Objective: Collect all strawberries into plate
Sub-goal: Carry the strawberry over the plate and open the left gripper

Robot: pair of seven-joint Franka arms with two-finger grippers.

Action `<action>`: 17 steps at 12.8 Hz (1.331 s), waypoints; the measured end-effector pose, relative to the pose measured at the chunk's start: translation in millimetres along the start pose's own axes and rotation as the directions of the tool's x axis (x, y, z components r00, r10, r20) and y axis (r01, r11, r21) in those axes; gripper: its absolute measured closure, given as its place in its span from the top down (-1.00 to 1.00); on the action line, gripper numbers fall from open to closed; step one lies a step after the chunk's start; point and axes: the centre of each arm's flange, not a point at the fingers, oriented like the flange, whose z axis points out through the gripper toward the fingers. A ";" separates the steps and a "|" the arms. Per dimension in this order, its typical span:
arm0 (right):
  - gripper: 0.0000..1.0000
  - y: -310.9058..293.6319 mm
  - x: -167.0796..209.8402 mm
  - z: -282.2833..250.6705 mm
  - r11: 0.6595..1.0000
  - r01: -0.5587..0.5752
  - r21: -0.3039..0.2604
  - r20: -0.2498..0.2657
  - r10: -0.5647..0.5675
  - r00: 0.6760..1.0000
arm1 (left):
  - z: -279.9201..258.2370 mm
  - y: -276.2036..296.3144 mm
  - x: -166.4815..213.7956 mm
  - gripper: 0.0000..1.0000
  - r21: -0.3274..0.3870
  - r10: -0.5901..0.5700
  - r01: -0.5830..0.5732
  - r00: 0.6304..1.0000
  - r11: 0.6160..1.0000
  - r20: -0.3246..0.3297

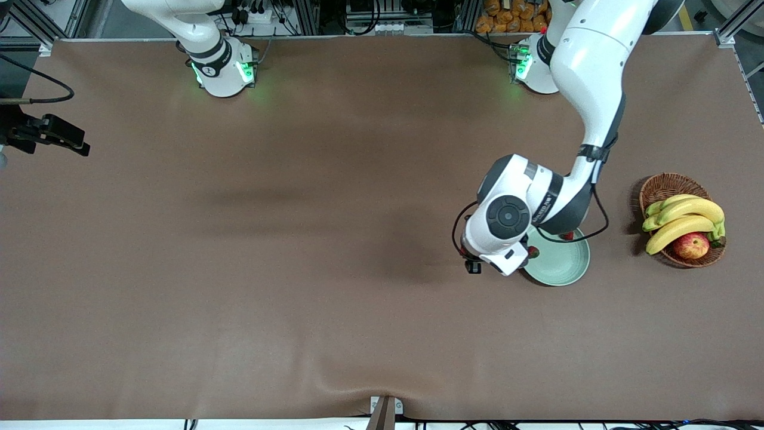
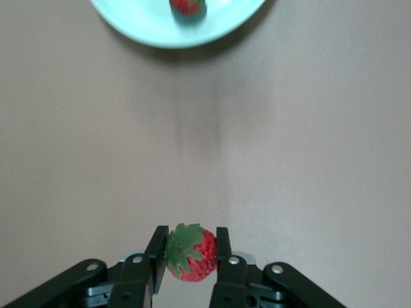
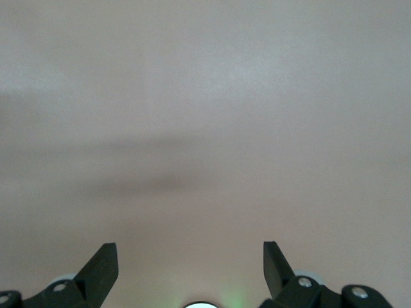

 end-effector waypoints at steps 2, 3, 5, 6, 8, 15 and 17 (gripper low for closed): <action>1.00 0.4 1.9 -1.6 1.000 -0.001 0.003 -0.017 0.001 1.000 | -1.1 2.1 35.2 -0.32 0.019 0.056 -0.056 0.998 0.998 -0.005; 1.00 0.9 3.0 -2.5 1.000 -0.003 0.014 -0.028 0.003 1.000 | 2.4 2.5 53.6 -0.32 0.033 0.080 -0.080 0.997 0.996 -0.006; 1.00 7.3 3.8 -3.1 0.999 -0.017 0.050 -0.035 0.019 0.999 | 10.8 5.5 88.8 -0.32 0.057 0.116 -0.116 0.993 0.992 -0.002; 1.00 10.2 3.7 -3.1 0.998 -0.023 0.052 -0.035 0.025 0.999 | 16.8 6.6 107.0 -0.32 0.071 0.146 -0.146 0.989 0.987 0.003; 1.00 8.4 3.7 -3.1 0.998 -0.019 0.052 -0.035 0.021 0.999 | 30.2 4.3 135.0 -0.32 0.100 0.208 -0.208 0.978 0.973 0.009; 1.00 7.0 3.6 -3.2 0.999 -0.017 0.052 -0.034 0.019 0.999 | 79.7 -15.2 208.4 -0.32 0.063 0.340 -0.341 0.940 0.938 0.031; 1.00 7.0 3.4 -2.9 0.999 -0.017 0.052 -0.032 0.019 0.999 | 89.7 -19.5 220.7 -0.32 0.060 0.334 -0.336 0.942 0.940 0.036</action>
